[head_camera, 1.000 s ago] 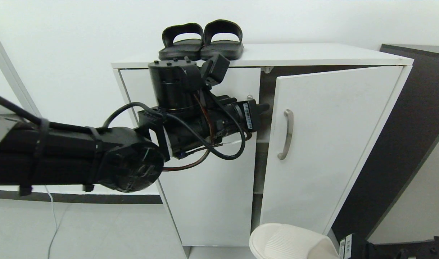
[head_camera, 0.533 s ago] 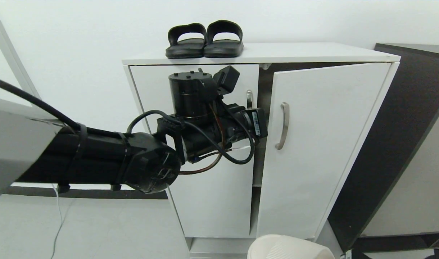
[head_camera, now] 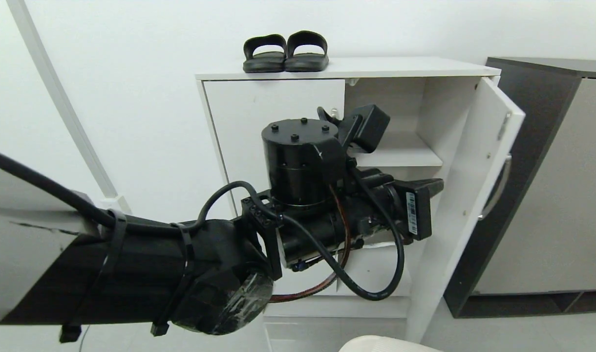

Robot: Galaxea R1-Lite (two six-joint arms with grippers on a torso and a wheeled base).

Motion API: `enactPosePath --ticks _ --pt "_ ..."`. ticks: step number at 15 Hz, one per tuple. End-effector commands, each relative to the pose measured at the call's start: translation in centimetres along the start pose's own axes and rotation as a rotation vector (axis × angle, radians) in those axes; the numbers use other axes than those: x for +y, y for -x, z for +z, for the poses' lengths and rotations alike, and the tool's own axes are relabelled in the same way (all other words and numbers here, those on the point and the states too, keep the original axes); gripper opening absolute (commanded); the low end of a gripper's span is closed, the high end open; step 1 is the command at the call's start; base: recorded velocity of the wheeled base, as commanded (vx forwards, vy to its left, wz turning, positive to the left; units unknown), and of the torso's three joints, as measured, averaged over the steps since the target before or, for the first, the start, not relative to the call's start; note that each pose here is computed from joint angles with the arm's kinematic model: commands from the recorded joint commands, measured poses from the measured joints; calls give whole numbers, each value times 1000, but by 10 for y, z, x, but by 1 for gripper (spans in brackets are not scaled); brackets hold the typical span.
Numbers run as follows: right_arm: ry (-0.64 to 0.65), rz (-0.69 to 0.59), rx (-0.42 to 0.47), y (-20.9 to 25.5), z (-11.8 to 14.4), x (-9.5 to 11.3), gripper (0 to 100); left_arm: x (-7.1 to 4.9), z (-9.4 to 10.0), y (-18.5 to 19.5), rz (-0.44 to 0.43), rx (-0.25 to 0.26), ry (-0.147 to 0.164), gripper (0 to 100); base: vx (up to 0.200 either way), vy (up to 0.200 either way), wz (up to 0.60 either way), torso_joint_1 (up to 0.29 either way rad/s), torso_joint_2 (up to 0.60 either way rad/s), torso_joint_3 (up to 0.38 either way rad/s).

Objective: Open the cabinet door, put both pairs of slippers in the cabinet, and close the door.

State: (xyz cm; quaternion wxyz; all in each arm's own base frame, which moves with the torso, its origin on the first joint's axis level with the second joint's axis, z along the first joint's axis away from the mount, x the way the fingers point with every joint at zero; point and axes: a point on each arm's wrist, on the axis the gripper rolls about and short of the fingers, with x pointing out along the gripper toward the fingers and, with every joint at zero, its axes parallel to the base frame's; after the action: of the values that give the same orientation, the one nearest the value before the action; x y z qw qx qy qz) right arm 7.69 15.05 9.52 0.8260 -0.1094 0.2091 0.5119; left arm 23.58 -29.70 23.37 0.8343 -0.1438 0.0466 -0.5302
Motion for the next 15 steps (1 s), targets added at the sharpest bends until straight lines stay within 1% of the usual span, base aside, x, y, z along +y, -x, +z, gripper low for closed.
enactPosePath --ticks 1,2,3,4,5,6,7,8,9,10,11,12,13,14,15 --pt "-8 -4 -5 -3 2 0 0 17 8 16 106 -18 -14 0 0 0 0 0 0 0" --pt "-15 -18 -5 -7 5 -2 0 26 12 30 192 -10 -15 0 0 0 0 0 0 0" --pt "-31 -70 -13 -15 11 -8 0 30 23 48 259 -2 -10 0 0 0 0 0 0 0" --pt "-52 -153 -17 -22 16 -18 0 30 34 71 300 -8 -13 0 0 0 0 0 0 0" --pt "-90 -266 -27 -33 24 -27 0 27 46 95 328 -30 -21 0 0 0 0 0 0 0" --pt "-145 -374 -42 -44 30 -34 0 21 57 124 373 -61 -45 0 0 0 0 0 0 0" --pt "-182 -482 -60 -57 37 -41 0 16 62 156 455 -72 -80 0 0 0 0 0 0 0" --pt "-195 -566 -80 -66 44 -47 0 13 58 187 548 -59 -114 0 0 0 0 0 0 0" --pt "-209 -646 -107 -78 54 -56 0 8 53 218 627 -58 -130 0 0 0 0 0 0 0" --pt "-228 -722 -124 -88 60 -65 0 2 47 249 712 -64 -143 0 0 0 0 0 0 0" --pt "-257 -801 -140 -96 63 -75 0 -11 41 275 783 -85 -171 0 0 0 0 0 0 0" --pt "-298 -867 -173 -103 68 -84 0 -23 34 297 873 -95 -191 0 0 0 0 0 0 0" --pt "-331 -929 -203 -108 75 -96 0 -38 26 320 995 -119 -210 0 0 0 0 0 0 0" --pt "-342 -972 -208 -111 75 -104 0 -51 15 340 1083 -145 -225 0 0 0 0 0 0 0" --pt "-348 -997 -211 -112 75 -109 0 -61 5 356 1170 -157 -254 0 0 0 0 0 0 0"
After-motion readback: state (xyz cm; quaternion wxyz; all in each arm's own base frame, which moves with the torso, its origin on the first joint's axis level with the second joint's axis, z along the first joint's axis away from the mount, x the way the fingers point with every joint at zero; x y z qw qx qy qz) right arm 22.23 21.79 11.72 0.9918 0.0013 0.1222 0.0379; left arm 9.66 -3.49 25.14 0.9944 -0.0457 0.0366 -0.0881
